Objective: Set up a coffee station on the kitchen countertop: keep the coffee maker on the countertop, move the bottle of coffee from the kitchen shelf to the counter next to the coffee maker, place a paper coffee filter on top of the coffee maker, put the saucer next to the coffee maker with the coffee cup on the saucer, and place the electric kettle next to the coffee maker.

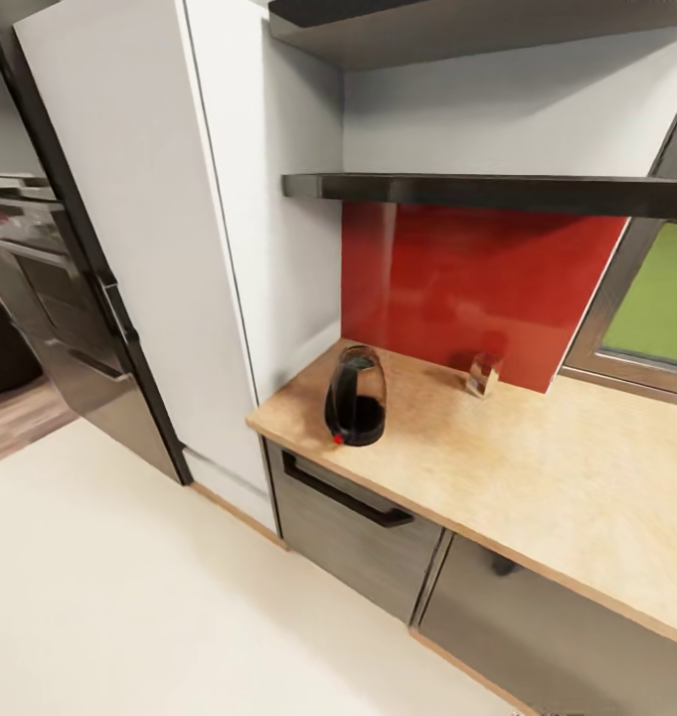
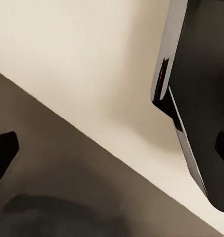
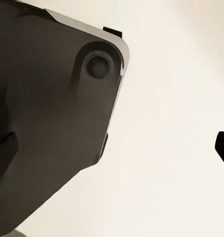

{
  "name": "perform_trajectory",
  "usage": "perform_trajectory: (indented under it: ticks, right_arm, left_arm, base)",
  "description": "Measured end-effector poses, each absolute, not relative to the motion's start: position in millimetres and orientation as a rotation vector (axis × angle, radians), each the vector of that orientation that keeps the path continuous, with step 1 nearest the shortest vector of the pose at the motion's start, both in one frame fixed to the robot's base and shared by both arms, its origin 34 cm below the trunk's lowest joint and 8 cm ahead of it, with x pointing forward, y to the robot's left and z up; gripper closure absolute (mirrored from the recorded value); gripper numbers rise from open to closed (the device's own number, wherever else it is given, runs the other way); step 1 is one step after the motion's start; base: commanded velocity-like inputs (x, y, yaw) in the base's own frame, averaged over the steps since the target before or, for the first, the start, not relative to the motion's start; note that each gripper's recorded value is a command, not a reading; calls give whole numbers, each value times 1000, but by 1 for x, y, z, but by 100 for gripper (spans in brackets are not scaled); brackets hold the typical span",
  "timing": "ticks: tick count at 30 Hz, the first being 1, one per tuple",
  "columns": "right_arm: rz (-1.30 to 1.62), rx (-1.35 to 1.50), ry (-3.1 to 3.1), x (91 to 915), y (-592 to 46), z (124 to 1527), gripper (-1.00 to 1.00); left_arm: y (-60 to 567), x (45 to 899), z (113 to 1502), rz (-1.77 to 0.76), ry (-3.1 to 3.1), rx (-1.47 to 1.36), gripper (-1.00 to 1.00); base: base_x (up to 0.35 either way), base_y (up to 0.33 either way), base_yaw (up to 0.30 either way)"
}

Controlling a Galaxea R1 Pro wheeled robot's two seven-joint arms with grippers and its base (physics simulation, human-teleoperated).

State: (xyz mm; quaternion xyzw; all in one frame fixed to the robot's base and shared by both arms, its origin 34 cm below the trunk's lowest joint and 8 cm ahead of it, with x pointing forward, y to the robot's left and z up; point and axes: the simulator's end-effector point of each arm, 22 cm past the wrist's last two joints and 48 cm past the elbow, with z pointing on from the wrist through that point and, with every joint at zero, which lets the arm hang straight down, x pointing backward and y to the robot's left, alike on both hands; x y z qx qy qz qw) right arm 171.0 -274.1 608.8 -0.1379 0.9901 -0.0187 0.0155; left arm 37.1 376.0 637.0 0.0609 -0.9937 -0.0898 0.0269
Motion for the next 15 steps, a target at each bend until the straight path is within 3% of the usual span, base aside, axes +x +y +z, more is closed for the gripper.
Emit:
perform_trajectory:
  ticks: [10, 15]
  right_arm:
    - [-58, -429, 3080, 171, -274, 609, -100]
    - [-47, -428, 3076, 172, -268, 609, -100]
  left_arm:
    - [376, 38, 637, -279, -3071, 191, -100]
    - [375, 38, 637, -278, -3071, 194, -100]
  base:
    - [29, 330, -266]
    - [11, 333, -97]
